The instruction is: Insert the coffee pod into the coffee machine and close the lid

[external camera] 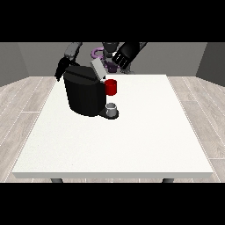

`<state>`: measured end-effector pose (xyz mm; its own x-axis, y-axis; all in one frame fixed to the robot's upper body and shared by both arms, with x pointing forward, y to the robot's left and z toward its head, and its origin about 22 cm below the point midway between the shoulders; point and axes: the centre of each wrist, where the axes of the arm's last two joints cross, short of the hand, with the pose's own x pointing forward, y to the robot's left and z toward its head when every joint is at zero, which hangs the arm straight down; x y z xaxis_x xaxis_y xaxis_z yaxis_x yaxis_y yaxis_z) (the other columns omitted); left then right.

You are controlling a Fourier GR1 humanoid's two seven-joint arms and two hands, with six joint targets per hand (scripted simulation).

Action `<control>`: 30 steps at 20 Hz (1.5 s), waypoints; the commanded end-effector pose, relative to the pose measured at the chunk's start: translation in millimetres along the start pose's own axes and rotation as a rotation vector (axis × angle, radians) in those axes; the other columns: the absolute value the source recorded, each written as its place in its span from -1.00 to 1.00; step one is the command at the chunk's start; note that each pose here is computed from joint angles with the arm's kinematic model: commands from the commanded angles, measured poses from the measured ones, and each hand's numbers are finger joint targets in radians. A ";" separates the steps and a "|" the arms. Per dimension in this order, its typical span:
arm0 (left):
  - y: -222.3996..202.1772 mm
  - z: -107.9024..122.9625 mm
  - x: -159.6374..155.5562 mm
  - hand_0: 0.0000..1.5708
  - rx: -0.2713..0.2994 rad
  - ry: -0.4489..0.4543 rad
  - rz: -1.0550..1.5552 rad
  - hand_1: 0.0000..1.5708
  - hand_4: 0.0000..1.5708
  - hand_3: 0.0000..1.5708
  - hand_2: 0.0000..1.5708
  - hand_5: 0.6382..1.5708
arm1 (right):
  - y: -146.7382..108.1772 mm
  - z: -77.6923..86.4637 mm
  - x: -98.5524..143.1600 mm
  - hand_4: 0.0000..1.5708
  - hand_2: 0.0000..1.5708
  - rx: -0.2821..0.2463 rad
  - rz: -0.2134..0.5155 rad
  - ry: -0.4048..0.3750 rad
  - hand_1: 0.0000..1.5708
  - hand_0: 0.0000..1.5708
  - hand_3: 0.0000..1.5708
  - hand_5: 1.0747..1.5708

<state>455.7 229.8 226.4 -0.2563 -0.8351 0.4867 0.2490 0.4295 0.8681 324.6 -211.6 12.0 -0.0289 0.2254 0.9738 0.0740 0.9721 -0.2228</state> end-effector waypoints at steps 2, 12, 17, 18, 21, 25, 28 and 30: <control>36.5 6.5 8.3 0.56 0.078 -0.013 -0.021 0.56 -0.39 0.58 0.64 1.00 | 4.4 -6.9 12.7 -1.00 -1.00 -0.015 -0.017 -0.067 -1.00 -1.00 -1.00 1.00; 43.1 7.4 0.1 0.51 0.083 0.003 -0.052 0.51 -0.41 0.55 0.60 1.00 | 6.9 -16.8 41.9 -1.00 -1.00 0.007 0.005 -0.116 -1.00 -1.00 -1.00 1.00; 40.9 6.5 0.8 0.60 0.086 -0.046 -0.045 0.60 -0.45 0.57 0.65 1.00 | -8.5 -22.7 38.5 -0.83 -1.00 -0.038 -0.007 -0.107 -1.00 -1.00 -1.00 1.00; 38.5 1.7 10.0 0.58 0.045 -0.039 -0.034 0.58 -0.45 0.56 0.64 1.00 | -7.6 -23.9 37.5 -0.96 -1.00 -0.029 0.012 -0.099 -1.00 -1.00 -1.00 1.00; 27.8 -5.2 17.8 0.54 0.036 -0.035 -0.030 0.54 -0.45 0.55 0.59 1.00 | 15.5 -15.9 28.0 -0.85 -1.00 -0.044 -0.012 -0.066 -1.00 -1.00 -1.00 1.00; 21.0 -5.9 11.3 0.52 0.063 -0.039 -0.045 0.52 -0.46 0.53 0.59 1.00 | 1.3 -24.2 45.6 -1.00 -1.00 -0.031 0.005 -0.119 -1.00 -1.00 -1.00 1.00; 55.9 8.0 3.2 0.49 0.111 -0.020 -0.045 0.49 -0.46 0.52 0.57 1.00 | 0.2 -16.7 36.7 -1.00 -1.00 -0.006 -0.008 -0.121 -1.00 -1.00 -1.00 1.00; 58.3 6.9 6.1 0.53 0.129 -0.003 -0.068 0.53 -0.48 0.52 0.60 1.00 | -4.2 -27.3 58.4 -1.00 -1.00 0.001 0.008 -0.144 -1.00 -1.00 -1.00 1.00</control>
<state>462.6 243.0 270.5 -0.2789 -0.8525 0.4421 0.1530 0.4151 0.8968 347.7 -208.2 58.4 -0.1476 0.2332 0.9612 0.0891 0.9710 -0.2219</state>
